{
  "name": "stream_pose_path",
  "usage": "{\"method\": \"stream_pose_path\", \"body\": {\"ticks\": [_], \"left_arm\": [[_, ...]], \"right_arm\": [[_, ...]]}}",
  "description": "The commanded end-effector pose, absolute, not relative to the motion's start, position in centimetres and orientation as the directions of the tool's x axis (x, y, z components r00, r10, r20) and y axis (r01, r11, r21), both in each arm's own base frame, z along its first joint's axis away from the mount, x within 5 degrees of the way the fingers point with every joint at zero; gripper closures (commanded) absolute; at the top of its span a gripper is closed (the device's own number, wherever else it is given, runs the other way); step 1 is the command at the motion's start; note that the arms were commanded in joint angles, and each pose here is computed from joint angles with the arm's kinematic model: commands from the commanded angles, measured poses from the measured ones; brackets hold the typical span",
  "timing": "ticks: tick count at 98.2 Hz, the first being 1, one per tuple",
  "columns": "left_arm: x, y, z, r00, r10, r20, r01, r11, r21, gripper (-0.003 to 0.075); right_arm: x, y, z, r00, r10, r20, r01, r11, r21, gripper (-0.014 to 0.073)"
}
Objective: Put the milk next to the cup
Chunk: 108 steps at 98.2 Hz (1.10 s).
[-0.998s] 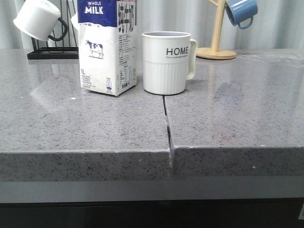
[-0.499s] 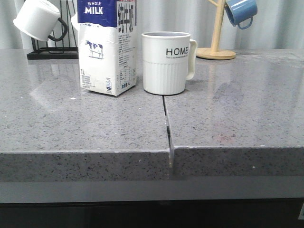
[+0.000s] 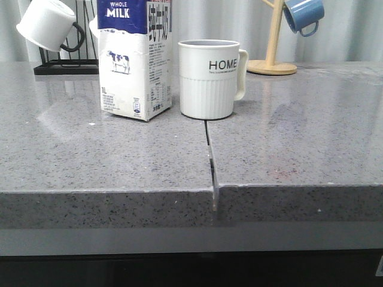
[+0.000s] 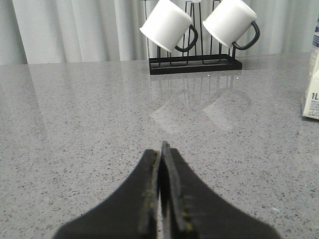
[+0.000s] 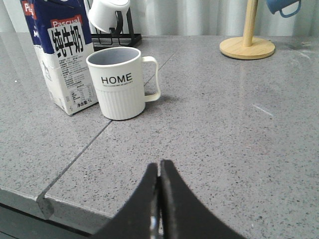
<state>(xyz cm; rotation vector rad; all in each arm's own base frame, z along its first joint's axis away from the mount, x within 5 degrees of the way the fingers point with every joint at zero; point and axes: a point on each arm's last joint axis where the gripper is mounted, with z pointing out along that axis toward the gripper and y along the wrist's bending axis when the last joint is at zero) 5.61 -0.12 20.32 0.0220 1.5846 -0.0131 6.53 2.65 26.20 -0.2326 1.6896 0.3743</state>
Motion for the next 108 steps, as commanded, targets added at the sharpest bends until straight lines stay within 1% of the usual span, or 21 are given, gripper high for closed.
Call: {"method": "stream_pose_path", "body": {"ticks": [1, 31, 42, 54, 63, 70, 80, 91, 99, 108], "left_arm": [[5.5, -0.1, 19.9, 0.065, -0.006, -0.998, 0.023, 1.000, -0.005, 0.0741], [5.5, -0.1, 19.9, 0.065, -0.006, -0.998, 0.023, 1.000, -0.005, 0.0741], [5.5, -0.1, 19.9, 0.065, -0.006, -0.998, 0.023, 1.000, -0.005, 0.0741], [5.5, -0.1, 19.9, 0.065, -0.006, -0.998, 0.023, 1.000, -0.005, 0.0741], [5.5, -0.1, 19.9, 0.065, -0.006, -0.998, 0.023, 1.000, -0.005, 0.0741], [5.5, -0.1, 19.9, 0.065, -0.006, -0.998, 0.023, 1.000, -0.005, 0.0741], [5.5, -0.1, 19.9, 0.065, -0.006, -0.998, 0.023, 1.000, -0.005, 0.0741], [5.5, -0.1, 19.9, 0.065, -0.006, -0.998, 0.023, 1.000, -0.005, 0.0741], [5.5, -0.1, 19.9, 0.065, -0.006, -0.998, 0.023, 1.000, -0.005, 0.0741], [5.5, -0.1, 19.9, 0.065, -0.006, -0.998, 0.023, 1.000, -0.005, 0.0741]], "right_arm": [[6.6, 2.7, 27.7, -0.063, 0.088, -0.994, -0.372, 0.922, 0.105, 0.0664], [6.6, 2.7, 27.7, -0.063, 0.088, -0.994, -0.372, 0.922, 0.105, 0.0664], [6.6, 2.6, 27.7, -0.052, 0.055, -0.997, -0.369, 0.927, 0.070, 0.0664], [6.7, 2.7, 27.1, -0.060, 0.051, -0.997, -0.369, 0.927, 0.070, 0.0664], [6.8, 2.7, 26.7, -0.040, 0.068, -0.997, -0.362, 0.929, 0.078, 0.0664], [7.0, 2.4, 26.2, -0.004, 0.090, -0.996, -0.325, 0.942, 0.087, 0.0664], [7.3, 1.7, 25.4, 0.052, 0.113, -0.992, -0.237, 0.967, 0.097, 0.0664], [6.9, 0.9, 24.6, 0.083, 0.074, -0.994, -0.131, 0.989, 0.062, 0.0664], [6.7, 0.3, 23.8, 0.094, 0.071, -0.993, -0.058, 0.996, 0.065, 0.0664], [6.3, 0.0, 22.8, 0.102, 0.075, -0.992, -0.006, 0.997, 0.074, 0.0664]]}}
